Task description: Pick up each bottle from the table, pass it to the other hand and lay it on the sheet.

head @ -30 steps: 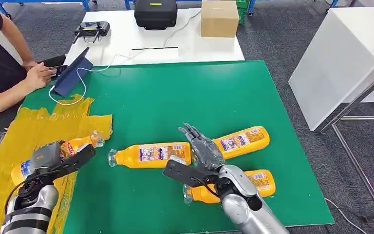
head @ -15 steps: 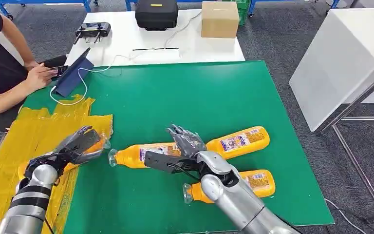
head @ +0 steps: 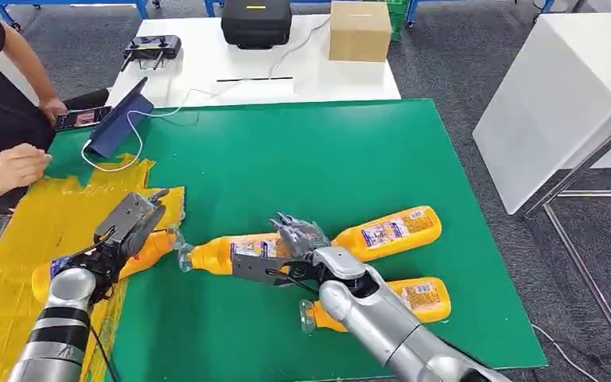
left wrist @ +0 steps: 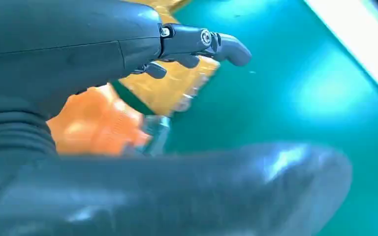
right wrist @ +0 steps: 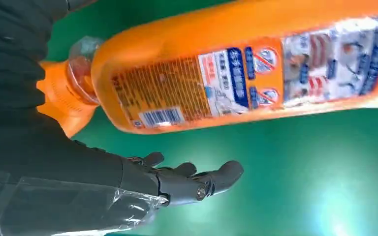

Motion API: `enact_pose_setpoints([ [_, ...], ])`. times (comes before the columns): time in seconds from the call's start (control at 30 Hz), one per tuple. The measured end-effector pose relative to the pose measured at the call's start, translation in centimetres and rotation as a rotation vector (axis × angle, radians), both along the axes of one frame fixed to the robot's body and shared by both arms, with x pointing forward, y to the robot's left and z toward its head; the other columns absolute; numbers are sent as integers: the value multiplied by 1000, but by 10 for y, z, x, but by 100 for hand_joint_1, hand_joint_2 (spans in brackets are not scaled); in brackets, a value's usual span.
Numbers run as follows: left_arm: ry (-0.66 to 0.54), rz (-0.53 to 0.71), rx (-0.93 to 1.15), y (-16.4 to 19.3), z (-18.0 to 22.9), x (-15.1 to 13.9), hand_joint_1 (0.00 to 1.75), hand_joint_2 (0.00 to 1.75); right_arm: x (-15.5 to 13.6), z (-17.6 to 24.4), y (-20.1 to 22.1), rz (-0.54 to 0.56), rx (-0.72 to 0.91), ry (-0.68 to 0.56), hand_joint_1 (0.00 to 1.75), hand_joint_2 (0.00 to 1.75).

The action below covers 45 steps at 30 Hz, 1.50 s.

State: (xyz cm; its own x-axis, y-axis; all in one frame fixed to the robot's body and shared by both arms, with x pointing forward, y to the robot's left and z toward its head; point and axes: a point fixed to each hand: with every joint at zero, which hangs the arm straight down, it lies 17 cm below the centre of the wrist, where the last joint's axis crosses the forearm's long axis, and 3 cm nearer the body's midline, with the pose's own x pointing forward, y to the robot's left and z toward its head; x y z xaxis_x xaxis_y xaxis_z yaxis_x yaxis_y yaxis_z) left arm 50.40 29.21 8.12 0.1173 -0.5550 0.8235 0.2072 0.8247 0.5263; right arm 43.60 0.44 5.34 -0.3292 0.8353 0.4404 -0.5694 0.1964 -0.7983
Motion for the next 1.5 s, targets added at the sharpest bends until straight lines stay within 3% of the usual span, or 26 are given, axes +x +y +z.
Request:
enact_pose_setpoints([
  [0.4,-132,-61,-114,-52,48,-10,0,0,-14,-56,-17,94,-146,51,0,175],
  [0.43,-137,-67,-115,-55,50,-10,0,0,-13,-60,-20,98,-163,52,134,175],
  [0.47,-139,-70,-116,-57,51,-10,0,0,-11,-61,-22,100,-174,49,175,175],
  [0.87,-171,-100,-169,-82,73,-15,0,0,-5,-68,-26,86,-206,12,175,175],
  [1.23,-190,-94,-185,-83,80,-18,0,0,-4,-68,-25,59,-193,-1,175,175],
  [1.37,-220,-51,-220,-73,78,-25,0,0,-1,-62,-26,-5,-115,-51,175,175],
  [1.43,-293,30,-283,-55,91,-28,0,0,0,-55,-28,-43,-62,-89,175,175],
  [1.47,-329,85,-328,-42,97,-31,0,175,-3,-53,-28,-60,-34,-102,175,175],
  [1.5,-353,137,-373,-29,102,-34,0,175,-5,-50,-28,-79,-3,-112,175,175],
])
